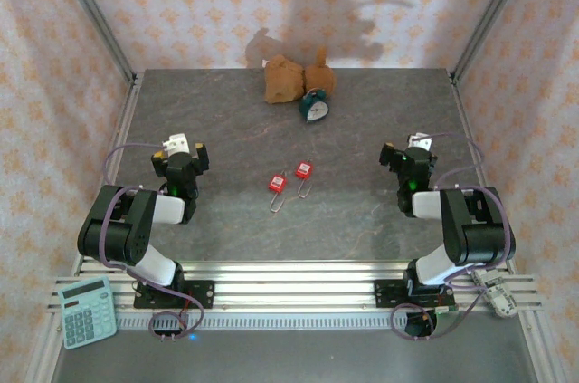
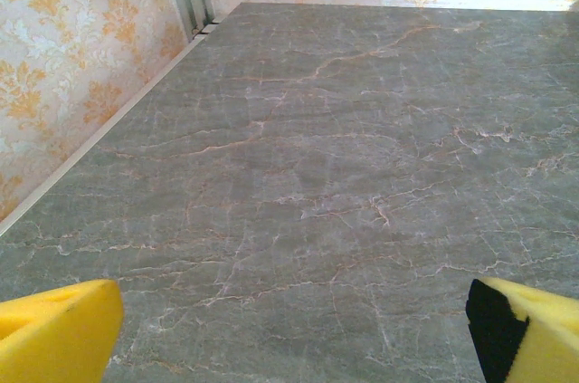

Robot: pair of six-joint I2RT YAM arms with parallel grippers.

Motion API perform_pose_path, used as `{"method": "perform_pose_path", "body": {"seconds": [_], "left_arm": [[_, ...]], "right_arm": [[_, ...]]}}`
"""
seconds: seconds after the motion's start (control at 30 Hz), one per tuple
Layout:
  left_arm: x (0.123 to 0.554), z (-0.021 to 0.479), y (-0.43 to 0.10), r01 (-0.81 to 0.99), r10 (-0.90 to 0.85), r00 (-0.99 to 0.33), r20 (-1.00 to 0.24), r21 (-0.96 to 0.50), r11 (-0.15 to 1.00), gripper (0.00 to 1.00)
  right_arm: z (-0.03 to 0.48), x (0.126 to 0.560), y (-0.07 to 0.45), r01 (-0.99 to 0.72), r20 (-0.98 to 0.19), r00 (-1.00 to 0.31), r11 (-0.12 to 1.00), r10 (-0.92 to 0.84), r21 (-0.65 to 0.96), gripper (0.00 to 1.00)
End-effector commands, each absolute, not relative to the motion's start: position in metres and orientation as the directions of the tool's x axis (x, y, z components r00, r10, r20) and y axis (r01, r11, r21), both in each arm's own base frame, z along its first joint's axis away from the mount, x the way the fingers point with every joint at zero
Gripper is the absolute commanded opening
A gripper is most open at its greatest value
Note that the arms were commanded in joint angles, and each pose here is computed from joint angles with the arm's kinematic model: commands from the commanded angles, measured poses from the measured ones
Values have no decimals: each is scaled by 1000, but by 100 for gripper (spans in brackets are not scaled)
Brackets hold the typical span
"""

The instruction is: Unlock with the key

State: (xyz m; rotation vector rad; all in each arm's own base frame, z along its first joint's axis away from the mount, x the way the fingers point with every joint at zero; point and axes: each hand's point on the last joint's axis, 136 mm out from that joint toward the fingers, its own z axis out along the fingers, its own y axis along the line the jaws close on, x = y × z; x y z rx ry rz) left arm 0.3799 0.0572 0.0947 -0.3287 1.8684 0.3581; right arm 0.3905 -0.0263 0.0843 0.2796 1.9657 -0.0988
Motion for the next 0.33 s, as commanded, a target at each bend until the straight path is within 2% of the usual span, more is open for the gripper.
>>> {"method": "perform_pose_path", "body": {"seconds": [0.0, 0.3], "left_arm": [[383, 104, 59, -403, -61, -290, -955, 64, 913, 100], [382, 103, 60, -405, -62, -287, -956, 62, 912, 100]], "right_arm": [[89, 393, -29, 261, -920, -363, 964, 150, 54, 99], [89, 393, -29, 262, -920, -363, 964, 150, 53, 99]]}}
